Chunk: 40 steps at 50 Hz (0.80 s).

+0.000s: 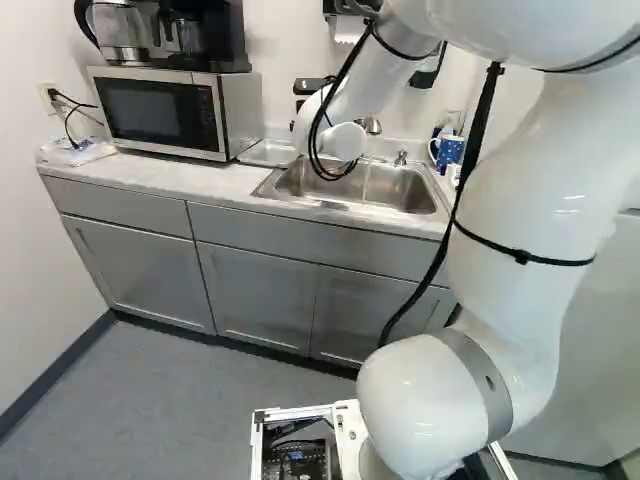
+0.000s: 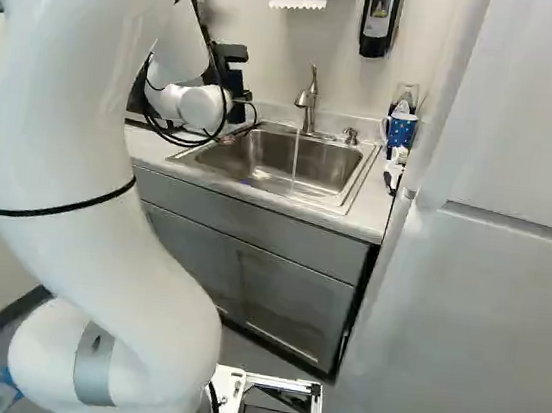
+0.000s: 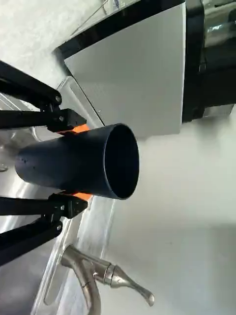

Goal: Rinse the cup and place it in the tray

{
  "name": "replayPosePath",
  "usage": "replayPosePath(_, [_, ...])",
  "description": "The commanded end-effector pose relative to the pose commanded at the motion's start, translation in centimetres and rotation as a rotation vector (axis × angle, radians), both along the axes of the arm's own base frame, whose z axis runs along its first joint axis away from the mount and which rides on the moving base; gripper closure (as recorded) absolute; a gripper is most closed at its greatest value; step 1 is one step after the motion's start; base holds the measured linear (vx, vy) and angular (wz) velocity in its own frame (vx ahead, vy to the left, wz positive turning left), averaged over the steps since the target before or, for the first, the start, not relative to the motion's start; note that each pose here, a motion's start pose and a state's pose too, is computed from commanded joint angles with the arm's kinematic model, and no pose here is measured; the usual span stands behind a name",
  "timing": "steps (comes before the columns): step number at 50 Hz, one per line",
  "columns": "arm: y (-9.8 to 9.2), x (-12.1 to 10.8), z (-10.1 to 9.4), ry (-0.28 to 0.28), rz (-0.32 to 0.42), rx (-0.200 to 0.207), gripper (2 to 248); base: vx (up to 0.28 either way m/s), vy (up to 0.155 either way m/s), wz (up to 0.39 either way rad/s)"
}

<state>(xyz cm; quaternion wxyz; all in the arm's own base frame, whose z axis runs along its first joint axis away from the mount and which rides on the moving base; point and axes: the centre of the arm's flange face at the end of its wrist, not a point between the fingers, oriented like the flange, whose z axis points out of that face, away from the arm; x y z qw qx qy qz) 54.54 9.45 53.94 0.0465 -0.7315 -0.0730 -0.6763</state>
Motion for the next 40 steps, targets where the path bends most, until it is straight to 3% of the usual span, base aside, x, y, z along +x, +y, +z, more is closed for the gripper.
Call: replayPosePath(40, [5.2,6.9,-0.5,-0.031,0.063,0.006,125,0.0,0.0,0.0])
